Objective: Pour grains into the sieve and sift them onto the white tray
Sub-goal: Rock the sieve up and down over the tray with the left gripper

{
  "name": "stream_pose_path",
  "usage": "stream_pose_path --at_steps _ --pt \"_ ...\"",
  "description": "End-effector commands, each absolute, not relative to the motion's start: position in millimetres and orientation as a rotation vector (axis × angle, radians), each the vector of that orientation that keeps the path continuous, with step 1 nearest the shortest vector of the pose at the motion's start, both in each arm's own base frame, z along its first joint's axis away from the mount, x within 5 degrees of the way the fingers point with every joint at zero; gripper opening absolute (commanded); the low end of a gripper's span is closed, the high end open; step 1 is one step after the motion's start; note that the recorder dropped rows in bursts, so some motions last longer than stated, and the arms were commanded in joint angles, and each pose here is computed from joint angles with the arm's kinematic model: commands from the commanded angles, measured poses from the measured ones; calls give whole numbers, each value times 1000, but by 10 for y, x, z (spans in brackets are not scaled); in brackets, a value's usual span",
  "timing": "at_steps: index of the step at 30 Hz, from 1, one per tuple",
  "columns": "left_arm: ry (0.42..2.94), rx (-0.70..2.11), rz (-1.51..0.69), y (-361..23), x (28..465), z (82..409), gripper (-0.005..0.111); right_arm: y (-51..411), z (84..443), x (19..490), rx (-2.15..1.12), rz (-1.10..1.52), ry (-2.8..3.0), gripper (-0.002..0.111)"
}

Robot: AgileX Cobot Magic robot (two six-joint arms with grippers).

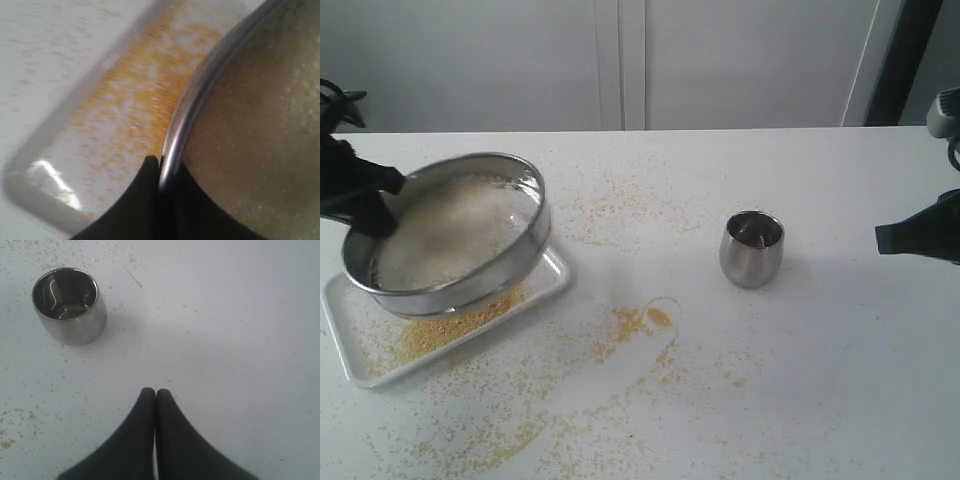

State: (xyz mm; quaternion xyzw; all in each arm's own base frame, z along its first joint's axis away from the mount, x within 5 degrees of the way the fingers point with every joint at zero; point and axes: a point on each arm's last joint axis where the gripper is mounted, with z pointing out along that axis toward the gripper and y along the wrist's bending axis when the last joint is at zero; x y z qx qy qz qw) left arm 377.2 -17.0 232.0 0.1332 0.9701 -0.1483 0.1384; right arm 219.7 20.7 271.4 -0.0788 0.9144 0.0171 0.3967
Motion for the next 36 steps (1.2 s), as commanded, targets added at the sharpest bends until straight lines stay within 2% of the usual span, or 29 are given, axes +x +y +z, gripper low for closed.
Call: stream_pose_path --at_steps 1,4,7,9,11,14,16,20,23,25,27,30,32,36 --pt "2828 272 -386 157 3711 2383 0 201 2719 2190 -198 38 2307 0" --pt "2763 102 -413 338 3739 2442 0 201 2719 2190 -198 38 2307 0" --pt "2786 307 -454 116 3699 2411 0 201 2719 2190 -198 38 2307 0" --pt "2849 442 -382 116 3633 2358 0 201 2719 2190 -198 38 2307 0" --pt "2883 253 -288 359 3616 2397 0 201 2719 2190 -198 38 2307 0" --pt "2774 38 -338 625 3642 2525 0 201 2719 2190 -198 38 2307 0" --pt "2727 61 -433 549 3659 2559 0 201 2719 2190 -198 38 2307 0" --pt "2777 346 -489 97 3592 2455 0 201 2719 2190 -198 38 2307 0" --pt "2730 333 -381 140 3651 2453 0 201 2719 2190 -198 38 2307 0" --pt "2699 112 -272 423 3706 2490 0 201 2719 2190 -198 38 2307 0" --pt "2702 -70 -293 572 3694 2495 0 201 2719 2190 -198 38 2307 0" --pt "2800 196 -335 281 3623 2406 0 201 2719 2190 -198 38 2307 0" --pt "2817 348 -267 89 3601 2337 0 201 2719 2190 -198 38 2307 0" --pt "2767 238 -54 221 3727 2385 0 201 2719 2190 -198 38 2307 0"
